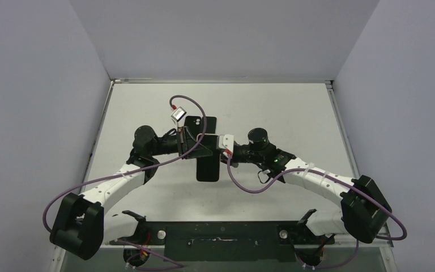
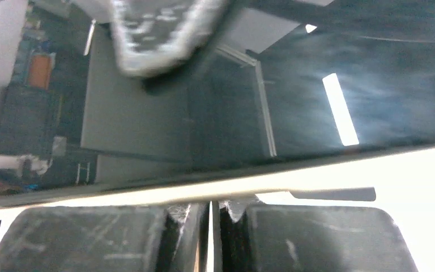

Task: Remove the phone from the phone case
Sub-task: Remove the phone case from the phone.

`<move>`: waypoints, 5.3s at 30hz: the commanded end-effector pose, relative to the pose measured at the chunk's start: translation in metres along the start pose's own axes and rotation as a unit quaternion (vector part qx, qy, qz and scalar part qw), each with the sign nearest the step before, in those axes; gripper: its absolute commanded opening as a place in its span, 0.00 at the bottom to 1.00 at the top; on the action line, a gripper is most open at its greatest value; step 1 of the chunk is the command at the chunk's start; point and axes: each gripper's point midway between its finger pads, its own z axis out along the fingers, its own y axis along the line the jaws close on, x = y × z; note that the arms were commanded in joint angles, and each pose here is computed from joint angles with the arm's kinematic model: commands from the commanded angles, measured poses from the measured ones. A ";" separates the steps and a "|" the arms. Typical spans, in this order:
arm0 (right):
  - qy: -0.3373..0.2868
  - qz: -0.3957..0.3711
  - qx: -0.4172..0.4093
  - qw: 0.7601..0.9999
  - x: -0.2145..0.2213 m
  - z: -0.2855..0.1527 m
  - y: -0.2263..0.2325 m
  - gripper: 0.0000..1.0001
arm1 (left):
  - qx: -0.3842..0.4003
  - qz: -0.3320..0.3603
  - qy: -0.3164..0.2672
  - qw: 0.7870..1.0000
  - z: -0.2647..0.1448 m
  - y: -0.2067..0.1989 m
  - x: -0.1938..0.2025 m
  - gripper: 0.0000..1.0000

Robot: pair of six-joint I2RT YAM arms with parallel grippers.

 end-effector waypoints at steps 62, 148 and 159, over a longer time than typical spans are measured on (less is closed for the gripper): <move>-0.261 0.500 0.082 0.822 -0.079 -0.033 0.004 0.47 | -0.035 0.029 -0.180 0.983 -0.010 0.010 -0.031 0.00; -0.242 0.537 0.056 0.806 -0.076 -0.011 0.019 0.59 | -0.066 0.043 -0.338 0.938 -0.033 0.019 -0.069 0.00; -0.231 0.551 0.090 0.797 -0.063 -0.015 0.018 0.58 | -0.067 0.047 -0.347 0.934 -0.036 0.018 -0.070 0.00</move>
